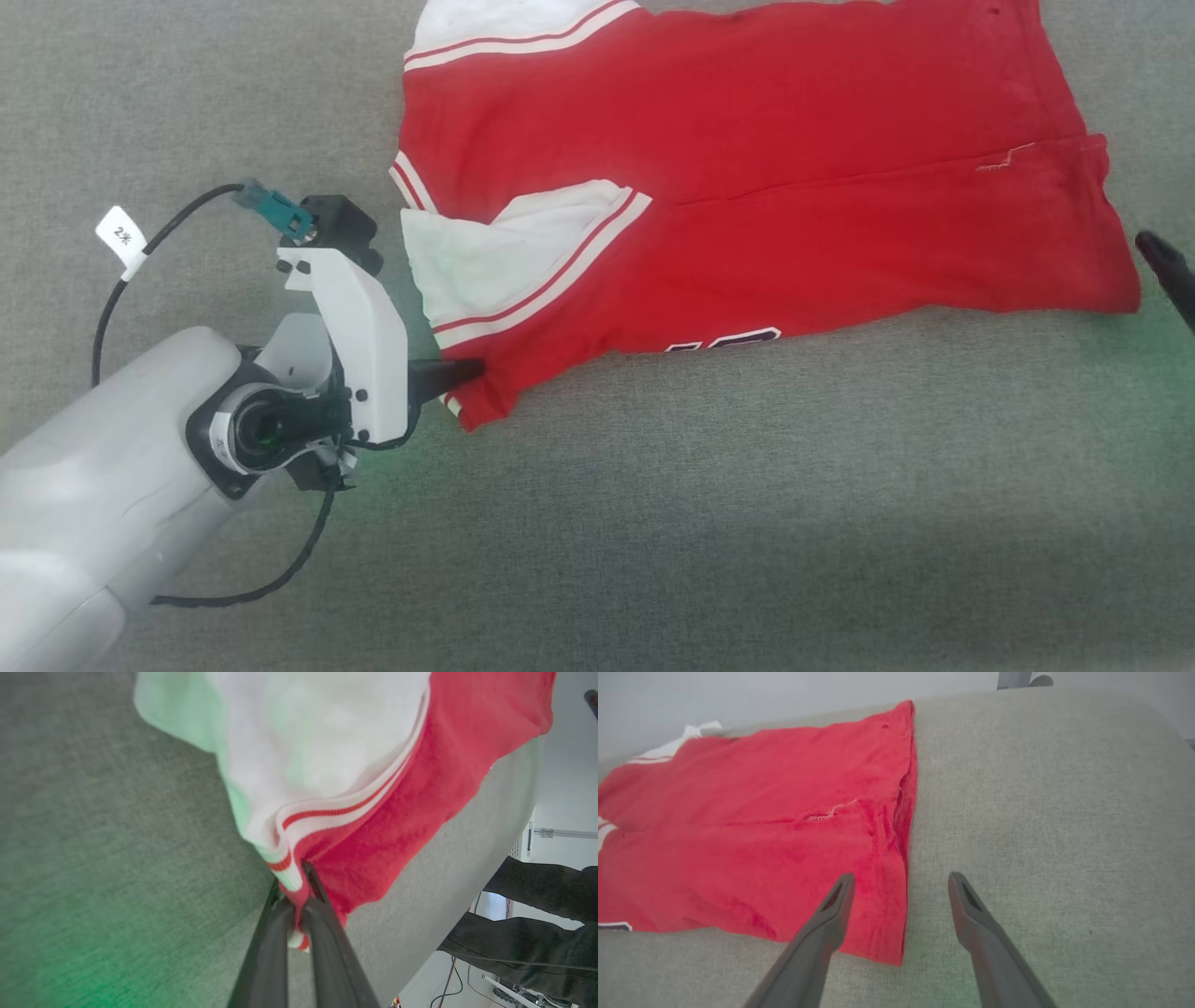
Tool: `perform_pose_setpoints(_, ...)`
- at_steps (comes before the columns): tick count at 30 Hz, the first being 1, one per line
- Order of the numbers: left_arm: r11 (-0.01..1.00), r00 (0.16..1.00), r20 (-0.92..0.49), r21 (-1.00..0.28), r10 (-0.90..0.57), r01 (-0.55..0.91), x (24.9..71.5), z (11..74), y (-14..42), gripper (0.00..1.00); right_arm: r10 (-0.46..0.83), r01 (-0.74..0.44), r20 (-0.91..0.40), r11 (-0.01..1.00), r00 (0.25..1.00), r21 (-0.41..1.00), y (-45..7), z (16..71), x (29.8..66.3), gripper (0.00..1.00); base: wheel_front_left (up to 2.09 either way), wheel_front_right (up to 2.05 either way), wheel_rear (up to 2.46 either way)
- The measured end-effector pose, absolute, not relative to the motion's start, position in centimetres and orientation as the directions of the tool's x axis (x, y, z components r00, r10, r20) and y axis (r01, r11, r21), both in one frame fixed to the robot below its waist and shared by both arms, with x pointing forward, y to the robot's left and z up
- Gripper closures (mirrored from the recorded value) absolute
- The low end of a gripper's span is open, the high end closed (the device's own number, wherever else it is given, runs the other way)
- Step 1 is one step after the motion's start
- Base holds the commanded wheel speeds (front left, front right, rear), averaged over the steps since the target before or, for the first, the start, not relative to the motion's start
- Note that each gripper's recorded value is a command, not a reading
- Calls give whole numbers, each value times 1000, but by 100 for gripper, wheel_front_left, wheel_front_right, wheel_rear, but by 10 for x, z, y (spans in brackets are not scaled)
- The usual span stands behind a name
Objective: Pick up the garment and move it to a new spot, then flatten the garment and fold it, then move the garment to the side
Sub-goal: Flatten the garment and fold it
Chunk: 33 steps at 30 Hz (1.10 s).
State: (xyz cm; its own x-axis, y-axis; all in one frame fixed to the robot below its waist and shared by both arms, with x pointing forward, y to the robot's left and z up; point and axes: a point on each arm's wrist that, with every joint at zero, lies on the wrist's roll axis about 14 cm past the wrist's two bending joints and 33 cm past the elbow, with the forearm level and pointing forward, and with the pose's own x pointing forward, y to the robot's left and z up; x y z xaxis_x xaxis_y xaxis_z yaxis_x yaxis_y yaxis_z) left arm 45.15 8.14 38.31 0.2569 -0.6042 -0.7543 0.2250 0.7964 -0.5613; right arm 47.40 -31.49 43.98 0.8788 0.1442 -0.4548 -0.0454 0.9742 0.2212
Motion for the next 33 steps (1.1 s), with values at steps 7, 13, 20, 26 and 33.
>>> perform_pose_setpoints(7,782,263,-738,-571,-622,249,451,384,78,100,195,-151,-692,981,695,125,-304,408,465,0,0,0,0)
perform_pose_setpoints(13,765,277,-714,-585,-643,269,451,381,74,100,205,-206,-826,972,525,111,-292,384,460,0,0,0,0)
perform_pose_setpoints(20,754,295,-695,-593,-656,281,450,385,74,100,213,-208,-822,971,528,117,-287,384,466,100,0,0,0)
perform_pose_setpoints(26,751,330,-674,-596,-660,284,441,393,83,100,218,-191,-802,973,557,133,-289,394,456,100,0,0,0)
perform_pose_setpoints(33,737,341,-654,-603,-676,304,408,411,97,100,215,-198,-807,972,550,125,-300,405,423,100,0,0,0)
